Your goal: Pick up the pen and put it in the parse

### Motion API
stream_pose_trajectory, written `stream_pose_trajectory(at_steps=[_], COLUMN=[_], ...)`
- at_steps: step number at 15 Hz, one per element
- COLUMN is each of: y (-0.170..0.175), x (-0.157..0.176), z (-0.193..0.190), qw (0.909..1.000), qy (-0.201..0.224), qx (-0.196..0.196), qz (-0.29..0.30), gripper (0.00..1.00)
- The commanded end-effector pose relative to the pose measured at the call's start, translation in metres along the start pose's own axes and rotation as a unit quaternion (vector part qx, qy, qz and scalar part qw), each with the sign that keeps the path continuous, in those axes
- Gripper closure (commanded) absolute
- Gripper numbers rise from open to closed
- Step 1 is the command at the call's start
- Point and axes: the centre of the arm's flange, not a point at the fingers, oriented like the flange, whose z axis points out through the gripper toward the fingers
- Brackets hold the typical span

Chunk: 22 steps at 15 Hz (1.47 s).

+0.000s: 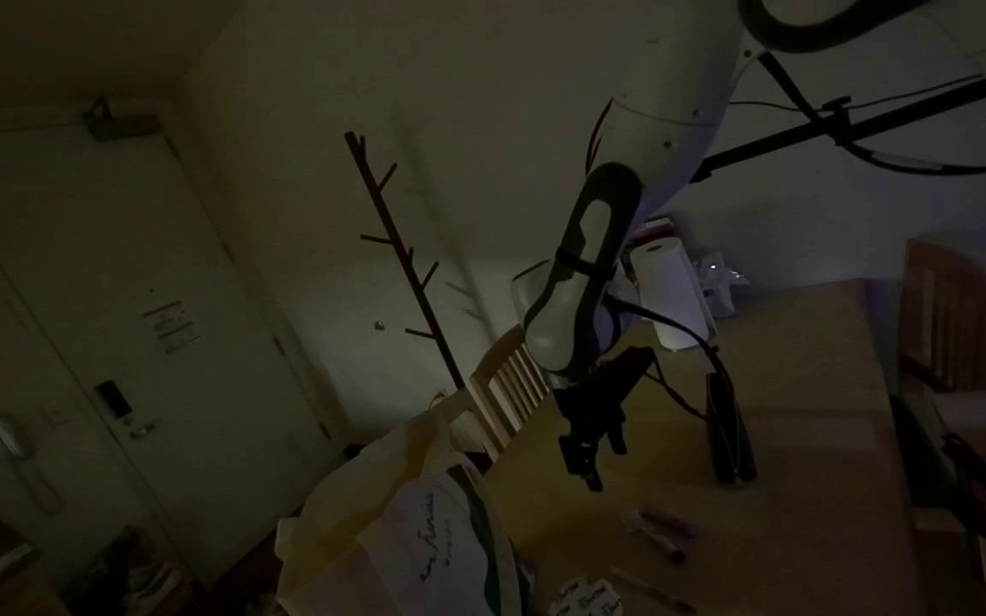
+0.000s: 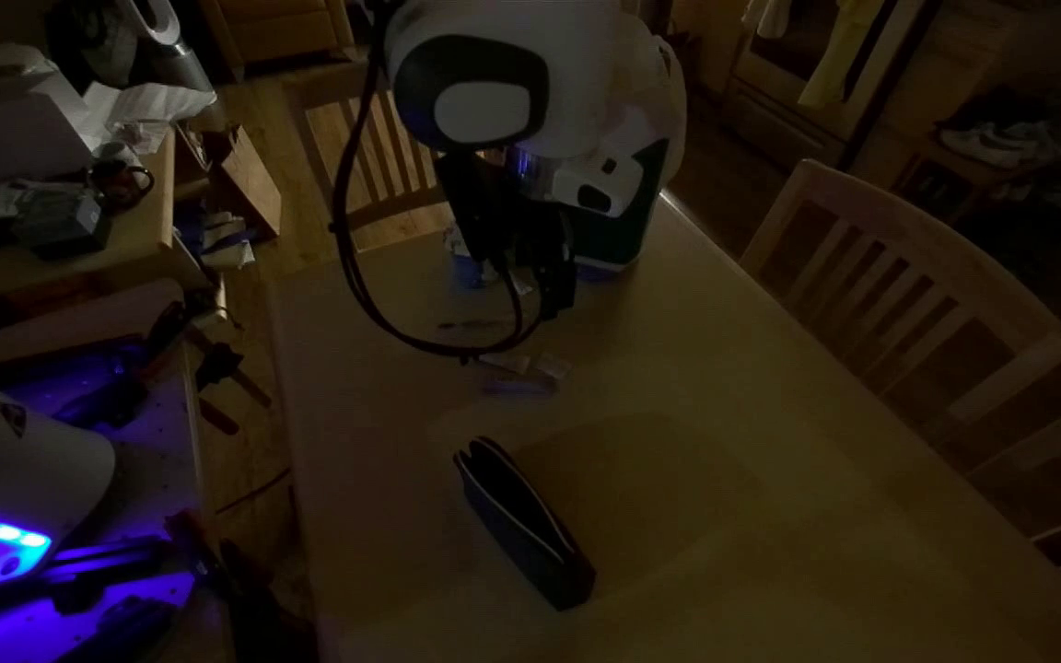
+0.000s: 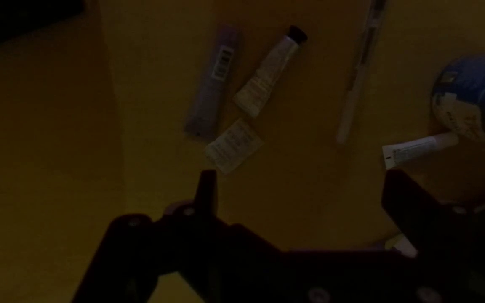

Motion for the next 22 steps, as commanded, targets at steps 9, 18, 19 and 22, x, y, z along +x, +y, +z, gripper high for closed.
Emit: stream_pose_trajectory(at_steps=[9,18,19,22], y=[-0.042,-0.069,-0.07,-0.072], x=[0.026,0.02,0.019,0.017], z=[0.059,0.112,0.117,0.13], qw=[0.9987,0.9889,0.9879,0.9878], qy=[-0.051,-0.146,-0.152,-0.149], qx=[0.004,0.017,0.017,0.004], qz=[0.001,-0.023,-0.026,-0.044], gripper=[0.0,0.0,0.0,0.0])
